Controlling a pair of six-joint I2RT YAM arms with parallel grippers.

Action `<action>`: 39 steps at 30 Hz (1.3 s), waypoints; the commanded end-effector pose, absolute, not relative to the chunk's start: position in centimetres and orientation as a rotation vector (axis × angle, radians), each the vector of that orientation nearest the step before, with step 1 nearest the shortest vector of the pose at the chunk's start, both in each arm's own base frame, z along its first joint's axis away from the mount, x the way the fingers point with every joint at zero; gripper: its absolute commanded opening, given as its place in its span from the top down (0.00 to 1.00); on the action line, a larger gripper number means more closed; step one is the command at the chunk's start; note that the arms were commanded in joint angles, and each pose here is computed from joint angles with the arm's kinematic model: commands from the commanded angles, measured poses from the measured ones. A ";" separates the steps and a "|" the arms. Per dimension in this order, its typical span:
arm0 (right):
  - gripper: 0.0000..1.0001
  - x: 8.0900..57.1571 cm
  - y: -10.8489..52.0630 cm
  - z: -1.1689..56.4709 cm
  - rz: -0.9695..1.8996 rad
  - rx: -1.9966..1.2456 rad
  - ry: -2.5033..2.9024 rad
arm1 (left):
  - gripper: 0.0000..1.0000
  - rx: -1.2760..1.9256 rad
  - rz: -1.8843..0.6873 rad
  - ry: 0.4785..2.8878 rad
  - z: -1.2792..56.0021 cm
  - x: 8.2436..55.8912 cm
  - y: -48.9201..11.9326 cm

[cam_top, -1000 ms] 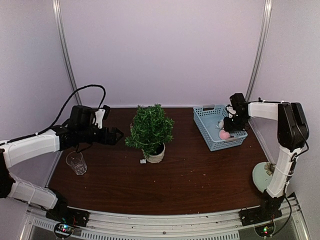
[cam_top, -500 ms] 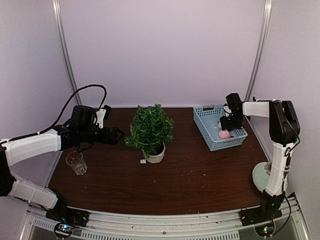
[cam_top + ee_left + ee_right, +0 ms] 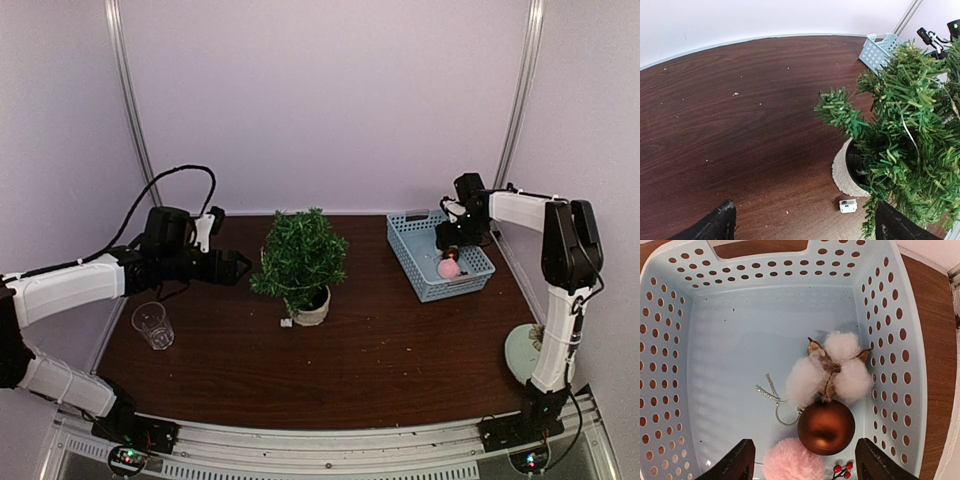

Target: Decorate the small christmas tree

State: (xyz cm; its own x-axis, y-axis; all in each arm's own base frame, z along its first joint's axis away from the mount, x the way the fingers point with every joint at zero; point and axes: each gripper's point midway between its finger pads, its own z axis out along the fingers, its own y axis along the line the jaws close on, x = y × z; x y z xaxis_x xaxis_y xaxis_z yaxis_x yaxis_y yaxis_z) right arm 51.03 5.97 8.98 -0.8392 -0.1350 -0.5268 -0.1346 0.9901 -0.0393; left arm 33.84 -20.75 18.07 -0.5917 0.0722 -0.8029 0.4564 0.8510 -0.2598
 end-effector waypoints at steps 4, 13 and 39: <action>0.29 52.2 4.9 9.9 0.008 -0.266 2.590 | 0.04 0.378 -0.606 2.096 20.0 35.0 -21.6; 0.32 51.8 4.9 7.3 0.131 -0.262 2.678 | 0.04 0.379 -0.610 2.090 20.2 35.1 -21.7; 0.60 51.4 5.3 7.4 0.183 -0.236 2.697 | 0.04 0.379 -0.606 2.083 20.4 35.2 -21.6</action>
